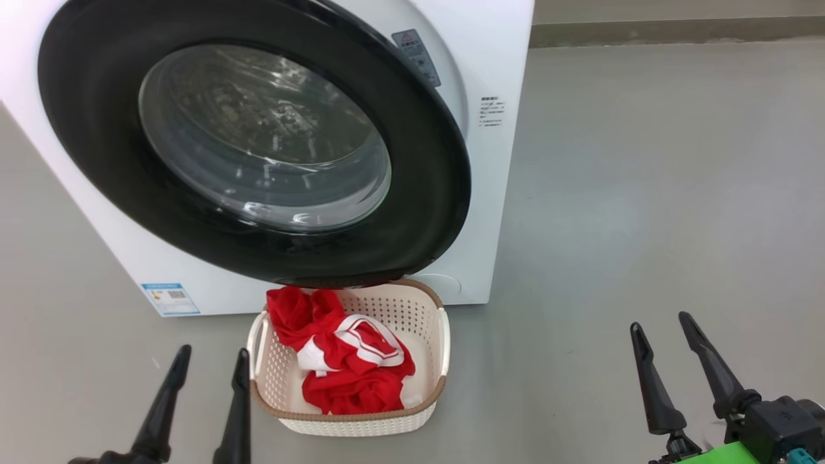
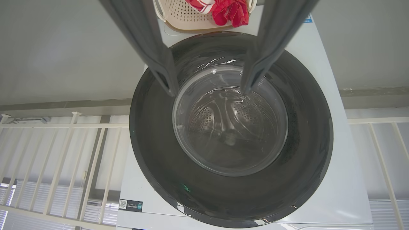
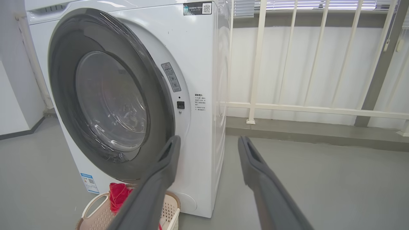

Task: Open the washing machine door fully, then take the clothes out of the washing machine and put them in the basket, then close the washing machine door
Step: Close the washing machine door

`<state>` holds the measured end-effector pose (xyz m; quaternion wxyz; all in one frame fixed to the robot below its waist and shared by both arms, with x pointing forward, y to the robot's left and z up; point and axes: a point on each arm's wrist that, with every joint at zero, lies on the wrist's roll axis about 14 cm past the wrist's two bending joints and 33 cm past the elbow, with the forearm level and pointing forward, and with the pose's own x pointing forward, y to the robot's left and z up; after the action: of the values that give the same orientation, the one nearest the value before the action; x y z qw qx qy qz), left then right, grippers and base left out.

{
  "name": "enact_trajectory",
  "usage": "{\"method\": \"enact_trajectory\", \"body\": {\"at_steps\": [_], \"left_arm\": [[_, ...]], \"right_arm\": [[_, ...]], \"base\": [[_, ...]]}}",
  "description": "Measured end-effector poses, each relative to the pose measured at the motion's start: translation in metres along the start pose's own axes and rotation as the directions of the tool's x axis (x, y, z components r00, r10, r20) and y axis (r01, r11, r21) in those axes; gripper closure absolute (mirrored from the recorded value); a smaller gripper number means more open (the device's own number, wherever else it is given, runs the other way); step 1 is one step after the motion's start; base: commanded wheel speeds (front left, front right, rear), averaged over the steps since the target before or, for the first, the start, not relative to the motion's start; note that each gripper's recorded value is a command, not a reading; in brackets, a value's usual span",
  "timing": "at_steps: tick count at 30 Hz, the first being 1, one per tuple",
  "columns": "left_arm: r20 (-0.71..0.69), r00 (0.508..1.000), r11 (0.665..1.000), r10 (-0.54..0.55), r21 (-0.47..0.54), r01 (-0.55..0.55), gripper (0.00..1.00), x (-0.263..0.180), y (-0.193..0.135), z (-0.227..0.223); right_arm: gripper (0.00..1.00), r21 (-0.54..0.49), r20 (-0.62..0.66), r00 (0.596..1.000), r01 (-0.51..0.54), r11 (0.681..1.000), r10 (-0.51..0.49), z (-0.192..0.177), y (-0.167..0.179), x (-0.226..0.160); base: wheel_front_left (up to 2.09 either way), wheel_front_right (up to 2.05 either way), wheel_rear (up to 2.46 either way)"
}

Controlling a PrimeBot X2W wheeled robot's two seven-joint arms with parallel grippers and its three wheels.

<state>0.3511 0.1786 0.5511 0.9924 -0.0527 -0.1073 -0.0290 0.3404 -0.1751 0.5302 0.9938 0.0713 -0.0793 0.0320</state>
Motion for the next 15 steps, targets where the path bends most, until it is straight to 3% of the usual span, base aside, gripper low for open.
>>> {"method": "enact_trajectory", "body": {"at_steps": [1, 2, 3, 15], "left_arm": [[0.0, 1.0, 1.0, 0.002, -0.001, -0.002, 0.0, -0.001, 0.0, 0.0], [-0.001, 1.0, 1.0, -0.001, -0.007, 0.001, 0.0, -0.001, -0.002, -0.001], [-0.002, 1.0, 1.0, -0.002, -0.009, 0.002, 0.0, -0.002, -0.002, -0.001], [-0.002, 1.0, 1.0, 0.024, -0.004, -0.024, 0.0, -0.006, 0.006, 0.0]], "right_arm": [[0.55, 0.001, -0.002, 1.0, -0.004, 1.0, 0.004, -0.001, 0.001, 0.001], [0.73, 0.002, -0.005, 1.0, -0.009, 1.0, 0.009, -0.002, 0.003, 0.002], [1.0, 0.004, -0.007, 1.0, -0.017, 1.0, 0.017, -0.003, 0.005, 0.003], [1.0, 0.042, 0.0, 0.983, -0.186, 0.982, 0.186, -0.009, 0.061, 0.05]], "base": [[0.0, 0.0, 0.0], [0.0, 0.0, 0.0], [0.0, 0.0, 0.0], [0.0, 0.0, 0.0]]}}
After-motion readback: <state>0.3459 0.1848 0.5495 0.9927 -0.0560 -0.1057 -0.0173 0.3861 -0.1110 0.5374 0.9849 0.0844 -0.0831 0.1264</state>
